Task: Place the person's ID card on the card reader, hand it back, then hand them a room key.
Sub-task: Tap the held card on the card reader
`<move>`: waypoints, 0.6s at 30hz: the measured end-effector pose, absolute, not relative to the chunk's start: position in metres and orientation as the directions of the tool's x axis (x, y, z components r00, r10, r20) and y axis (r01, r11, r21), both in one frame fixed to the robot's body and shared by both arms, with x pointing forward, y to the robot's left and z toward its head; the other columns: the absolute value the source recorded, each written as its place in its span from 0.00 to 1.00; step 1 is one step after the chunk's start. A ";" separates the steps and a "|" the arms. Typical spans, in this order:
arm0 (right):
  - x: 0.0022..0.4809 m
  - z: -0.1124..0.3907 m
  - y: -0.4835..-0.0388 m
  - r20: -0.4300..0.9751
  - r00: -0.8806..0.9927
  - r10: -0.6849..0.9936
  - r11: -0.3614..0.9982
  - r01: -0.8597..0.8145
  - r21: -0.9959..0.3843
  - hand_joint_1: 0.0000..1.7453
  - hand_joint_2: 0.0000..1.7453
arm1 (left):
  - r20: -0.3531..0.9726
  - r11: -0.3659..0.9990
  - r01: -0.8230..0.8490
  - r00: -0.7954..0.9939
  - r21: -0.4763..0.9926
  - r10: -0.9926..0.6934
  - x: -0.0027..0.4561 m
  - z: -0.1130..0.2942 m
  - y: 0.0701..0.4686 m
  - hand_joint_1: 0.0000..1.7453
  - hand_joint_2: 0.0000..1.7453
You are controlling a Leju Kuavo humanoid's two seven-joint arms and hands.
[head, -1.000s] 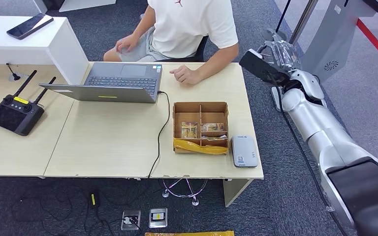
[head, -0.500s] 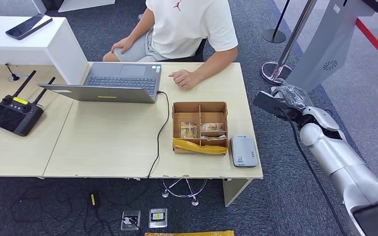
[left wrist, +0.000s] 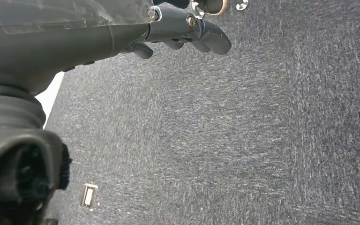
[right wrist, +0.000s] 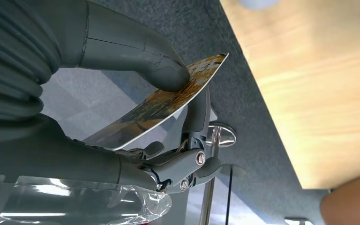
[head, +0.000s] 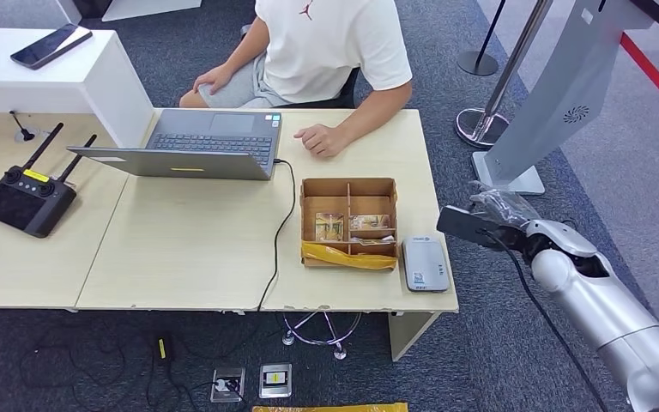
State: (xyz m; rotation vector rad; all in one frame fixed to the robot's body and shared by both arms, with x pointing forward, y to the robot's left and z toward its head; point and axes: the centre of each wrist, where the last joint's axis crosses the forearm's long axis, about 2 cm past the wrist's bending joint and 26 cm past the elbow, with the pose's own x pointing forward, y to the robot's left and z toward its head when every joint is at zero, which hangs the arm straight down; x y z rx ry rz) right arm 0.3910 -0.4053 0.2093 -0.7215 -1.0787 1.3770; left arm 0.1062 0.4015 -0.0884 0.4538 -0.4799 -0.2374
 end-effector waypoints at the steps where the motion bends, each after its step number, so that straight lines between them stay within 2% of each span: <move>1: 0.388 0.207 -0.403 0.177 -0.128 0.976 0.111 -0.410 -0.905 1.00 1.00 | 0.389 0.874 0.115 0.862 0.472 -0.324 0.106 -0.088 0.402 0.00 0.00; 18: 0.357 0.175 -0.379 0.192 -0.196 0.961 0.095 -0.420 -0.902 1.00 1.00 | 0.387 0.873 0.133 0.858 0.469 -0.338 0.107 -0.088 0.401 0.00 0.00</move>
